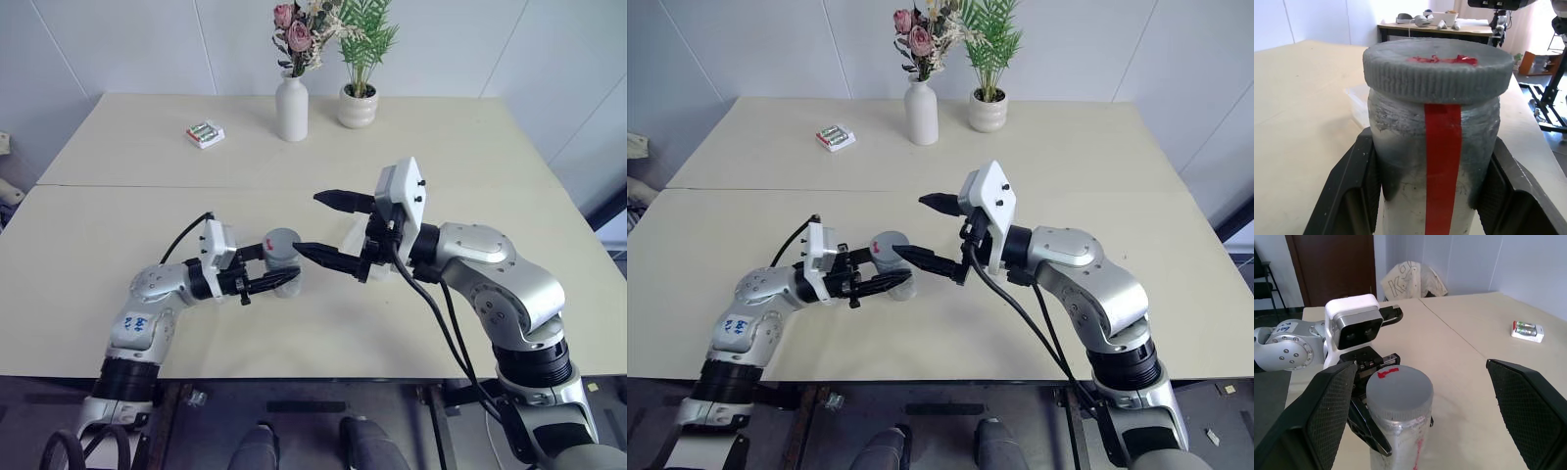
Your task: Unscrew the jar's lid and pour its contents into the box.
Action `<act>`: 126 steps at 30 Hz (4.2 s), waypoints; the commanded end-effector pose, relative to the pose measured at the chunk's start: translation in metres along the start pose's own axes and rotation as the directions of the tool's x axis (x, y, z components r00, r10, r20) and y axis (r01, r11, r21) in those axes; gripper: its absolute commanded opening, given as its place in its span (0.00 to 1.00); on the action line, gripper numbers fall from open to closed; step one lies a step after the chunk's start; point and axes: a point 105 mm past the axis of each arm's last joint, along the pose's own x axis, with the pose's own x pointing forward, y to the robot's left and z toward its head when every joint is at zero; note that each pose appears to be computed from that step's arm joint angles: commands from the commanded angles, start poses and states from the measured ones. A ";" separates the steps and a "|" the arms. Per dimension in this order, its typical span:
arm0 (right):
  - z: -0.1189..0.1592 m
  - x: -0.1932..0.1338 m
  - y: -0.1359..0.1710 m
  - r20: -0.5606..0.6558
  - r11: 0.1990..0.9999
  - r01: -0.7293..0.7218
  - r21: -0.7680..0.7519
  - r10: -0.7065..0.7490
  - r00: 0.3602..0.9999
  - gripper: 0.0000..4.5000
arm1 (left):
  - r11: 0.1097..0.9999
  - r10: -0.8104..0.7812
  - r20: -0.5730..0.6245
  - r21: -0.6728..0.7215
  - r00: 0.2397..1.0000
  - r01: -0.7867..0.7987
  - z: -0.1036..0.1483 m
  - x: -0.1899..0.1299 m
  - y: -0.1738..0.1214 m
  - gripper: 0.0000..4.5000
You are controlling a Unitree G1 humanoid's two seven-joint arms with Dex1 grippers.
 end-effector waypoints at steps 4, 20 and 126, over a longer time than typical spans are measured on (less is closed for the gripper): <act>-0.001 0.010 0.000 -0.023 0.999 0.033 -0.012 -0.034 0.999 1.00 | 0.998 -0.037 0.007 0.043 0.999 0.037 0.007 0.010 0.005 0.46; -0.029 0.019 0.001 -0.042 0.998 0.057 0.009 -0.057 0.998 1.00 | 0.998 -0.044 0.038 0.042 0.998 0.043 0.010 0.023 0.007 0.46; 0.006 0.006 -0.006 0.095 0.893 -0.447 -0.052 0.449 0.888 1.00 | 0.973 -0.229 0.059 0.042 0.972 0.227 0.020 0.017 -0.015 0.46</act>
